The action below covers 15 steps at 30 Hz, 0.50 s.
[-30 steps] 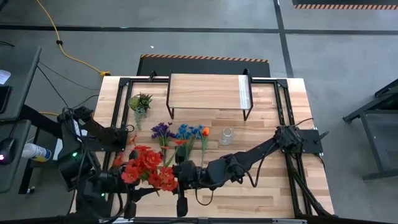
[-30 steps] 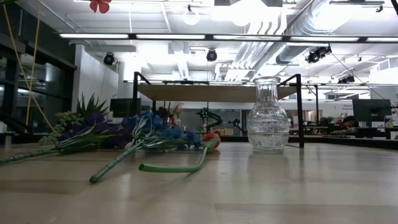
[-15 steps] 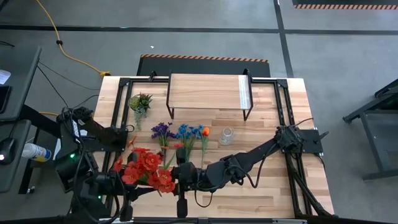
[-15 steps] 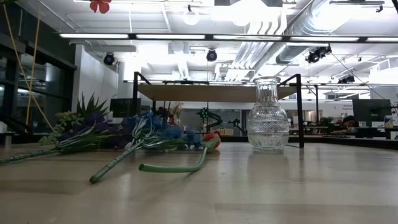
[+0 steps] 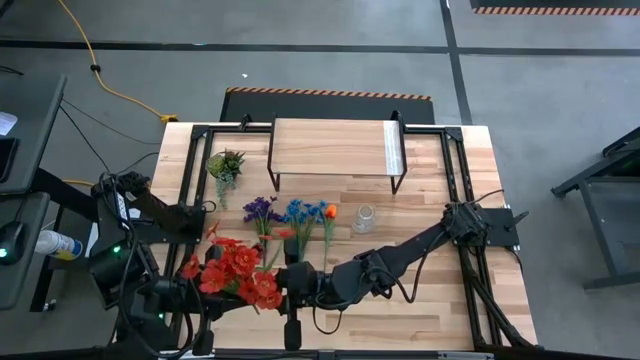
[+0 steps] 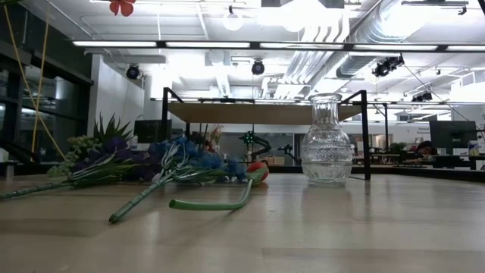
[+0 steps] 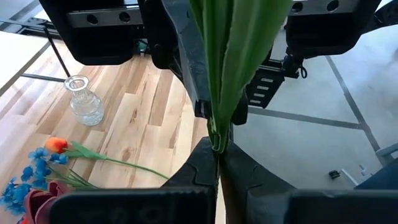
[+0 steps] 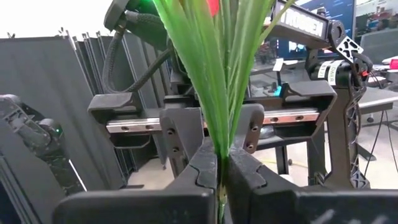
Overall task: Pick and place flowers into a vace then onto a shelf
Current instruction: Put the orange flowers into the bottom transparent vase
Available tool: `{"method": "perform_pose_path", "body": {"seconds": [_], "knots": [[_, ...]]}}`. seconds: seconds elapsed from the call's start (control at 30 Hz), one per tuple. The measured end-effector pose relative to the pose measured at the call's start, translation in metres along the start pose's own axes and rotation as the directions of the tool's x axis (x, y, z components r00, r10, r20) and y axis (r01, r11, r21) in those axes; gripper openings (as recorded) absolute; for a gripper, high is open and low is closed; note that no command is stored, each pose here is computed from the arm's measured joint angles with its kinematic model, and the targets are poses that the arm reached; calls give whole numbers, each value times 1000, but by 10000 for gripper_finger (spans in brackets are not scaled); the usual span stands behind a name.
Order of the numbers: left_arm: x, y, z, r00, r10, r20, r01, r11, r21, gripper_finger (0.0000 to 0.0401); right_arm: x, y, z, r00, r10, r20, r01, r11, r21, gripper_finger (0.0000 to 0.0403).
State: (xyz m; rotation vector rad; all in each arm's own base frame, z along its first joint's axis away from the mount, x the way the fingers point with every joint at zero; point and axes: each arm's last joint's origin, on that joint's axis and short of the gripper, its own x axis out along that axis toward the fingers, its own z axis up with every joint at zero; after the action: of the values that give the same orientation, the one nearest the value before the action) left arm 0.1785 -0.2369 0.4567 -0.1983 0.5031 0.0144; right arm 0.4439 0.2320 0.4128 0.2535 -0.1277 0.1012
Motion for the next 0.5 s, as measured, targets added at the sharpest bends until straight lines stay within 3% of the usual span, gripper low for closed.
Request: {"method": "perform_pose_path", "body": {"seconds": [0.5], "knots": [[0,0,0,1000,-10,-8,10,1000,1,40,0,3,0,993,115,-21,-115,993,23,95]]}}
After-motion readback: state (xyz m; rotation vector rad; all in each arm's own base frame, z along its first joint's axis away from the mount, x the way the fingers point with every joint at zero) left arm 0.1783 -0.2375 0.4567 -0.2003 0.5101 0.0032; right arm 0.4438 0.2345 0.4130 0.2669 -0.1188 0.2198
